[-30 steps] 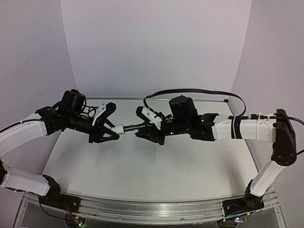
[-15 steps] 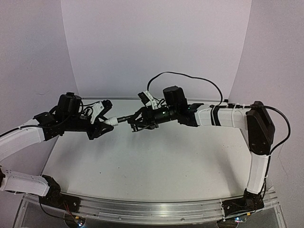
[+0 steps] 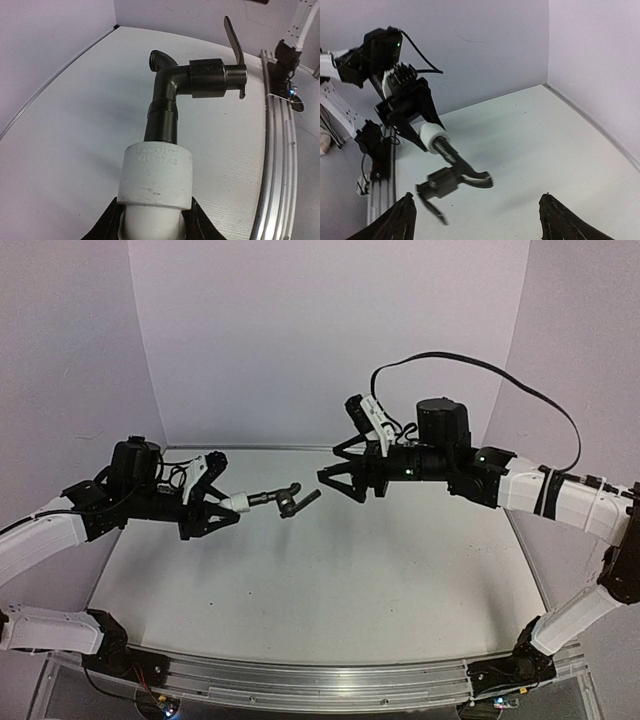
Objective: Install the water faucets
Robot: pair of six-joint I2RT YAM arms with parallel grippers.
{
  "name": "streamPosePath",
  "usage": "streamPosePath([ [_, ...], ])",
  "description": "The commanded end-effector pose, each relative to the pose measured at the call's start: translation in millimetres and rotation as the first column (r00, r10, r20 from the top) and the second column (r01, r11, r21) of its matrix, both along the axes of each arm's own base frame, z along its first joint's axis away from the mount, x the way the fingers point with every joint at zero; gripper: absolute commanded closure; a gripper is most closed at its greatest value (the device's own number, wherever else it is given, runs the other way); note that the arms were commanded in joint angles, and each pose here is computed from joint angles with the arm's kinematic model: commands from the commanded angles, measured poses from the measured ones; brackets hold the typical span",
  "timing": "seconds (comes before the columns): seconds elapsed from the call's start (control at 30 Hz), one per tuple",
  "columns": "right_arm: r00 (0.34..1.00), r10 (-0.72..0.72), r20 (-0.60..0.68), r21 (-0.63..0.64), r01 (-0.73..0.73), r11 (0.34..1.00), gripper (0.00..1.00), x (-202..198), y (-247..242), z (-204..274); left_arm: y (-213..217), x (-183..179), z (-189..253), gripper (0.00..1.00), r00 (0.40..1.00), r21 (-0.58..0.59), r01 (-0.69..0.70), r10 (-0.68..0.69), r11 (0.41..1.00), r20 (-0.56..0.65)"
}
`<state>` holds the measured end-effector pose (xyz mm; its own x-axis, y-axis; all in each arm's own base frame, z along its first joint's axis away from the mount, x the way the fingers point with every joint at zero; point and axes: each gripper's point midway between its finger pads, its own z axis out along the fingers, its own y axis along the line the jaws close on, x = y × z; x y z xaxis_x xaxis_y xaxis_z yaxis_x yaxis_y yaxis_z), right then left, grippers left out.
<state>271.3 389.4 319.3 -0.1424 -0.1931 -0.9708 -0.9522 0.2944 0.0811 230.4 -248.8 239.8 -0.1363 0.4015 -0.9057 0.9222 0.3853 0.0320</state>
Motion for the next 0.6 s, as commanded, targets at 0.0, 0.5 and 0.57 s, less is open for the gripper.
streamPosePath([
  [0.0,0.871,0.186,0.454,-0.188,-0.111,0.976,0.15,-21,-11,-5,-16,-36,38,1.0,0.978,-0.145,0.206,-0.207,0.968,0.008],
  [0.5,0.613,0.44,0.656,-0.306,-0.317,0.898,0.22,-74,43,-32,-27,-53,32,1.0,0.931,-0.183,0.328,-0.35,0.927,-0.104],
  [0.57,0.642,0.432,0.633,-0.274,-0.336,0.901,0.29,-73,49,-29,-28,-51,32,1.0,0.934,-0.178,0.322,-0.342,0.93,-0.101],
])
